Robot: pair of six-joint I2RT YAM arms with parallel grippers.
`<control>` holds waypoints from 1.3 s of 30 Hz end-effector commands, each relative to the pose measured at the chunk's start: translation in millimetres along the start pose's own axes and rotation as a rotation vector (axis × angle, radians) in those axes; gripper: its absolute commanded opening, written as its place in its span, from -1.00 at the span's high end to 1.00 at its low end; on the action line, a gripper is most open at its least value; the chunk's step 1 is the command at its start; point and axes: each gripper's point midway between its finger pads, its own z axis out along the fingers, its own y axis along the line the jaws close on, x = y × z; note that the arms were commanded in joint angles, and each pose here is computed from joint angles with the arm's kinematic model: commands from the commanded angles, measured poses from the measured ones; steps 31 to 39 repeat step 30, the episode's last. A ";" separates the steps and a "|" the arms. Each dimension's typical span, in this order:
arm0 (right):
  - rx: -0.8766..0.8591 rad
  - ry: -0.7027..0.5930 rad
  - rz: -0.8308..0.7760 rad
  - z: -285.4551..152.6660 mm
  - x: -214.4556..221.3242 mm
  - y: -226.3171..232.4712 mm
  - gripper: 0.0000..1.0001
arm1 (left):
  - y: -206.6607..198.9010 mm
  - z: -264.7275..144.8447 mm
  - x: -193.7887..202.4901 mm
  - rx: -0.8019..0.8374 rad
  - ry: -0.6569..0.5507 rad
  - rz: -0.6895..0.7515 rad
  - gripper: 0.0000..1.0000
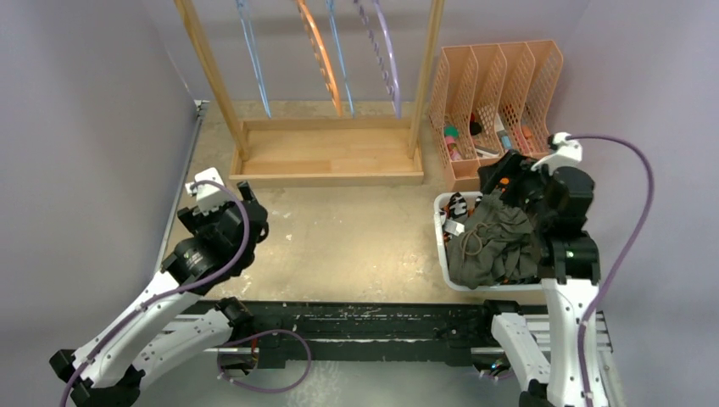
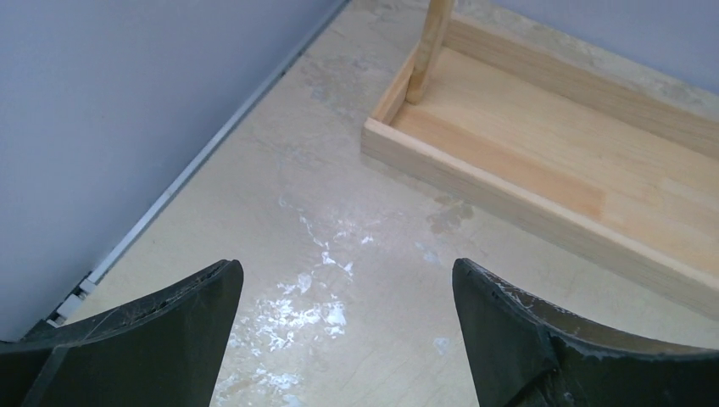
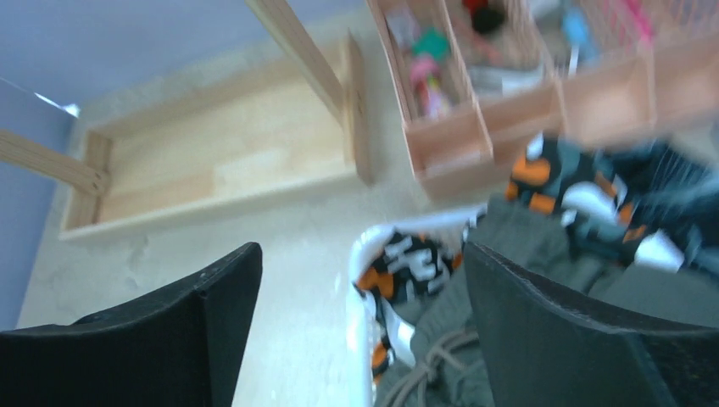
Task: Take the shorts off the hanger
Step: Reset both arms
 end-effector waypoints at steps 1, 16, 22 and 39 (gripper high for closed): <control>-0.159 -0.364 -0.156 -53.0 -100.6 46.9 -0.83 | 4.6 -6.5 -41.5 -0.083 -0.037 -0.004 -0.87; -0.149 -0.423 -0.259 -46.3 -164.5 65.8 -0.87 | 50.5 32.6 -85.9 -0.272 0.121 -0.052 -0.89; -0.046 -0.446 -0.308 -67.2 -178.1 53.1 -0.95 | 77.0 14.0 -140.8 -0.478 0.030 -0.135 -0.89; -0.052 -0.406 -0.267 -67.5 -160.2 49.3 -0.99 | 74.0 0.4 -169.6 -0.381 -0.072 -0.234 -0.89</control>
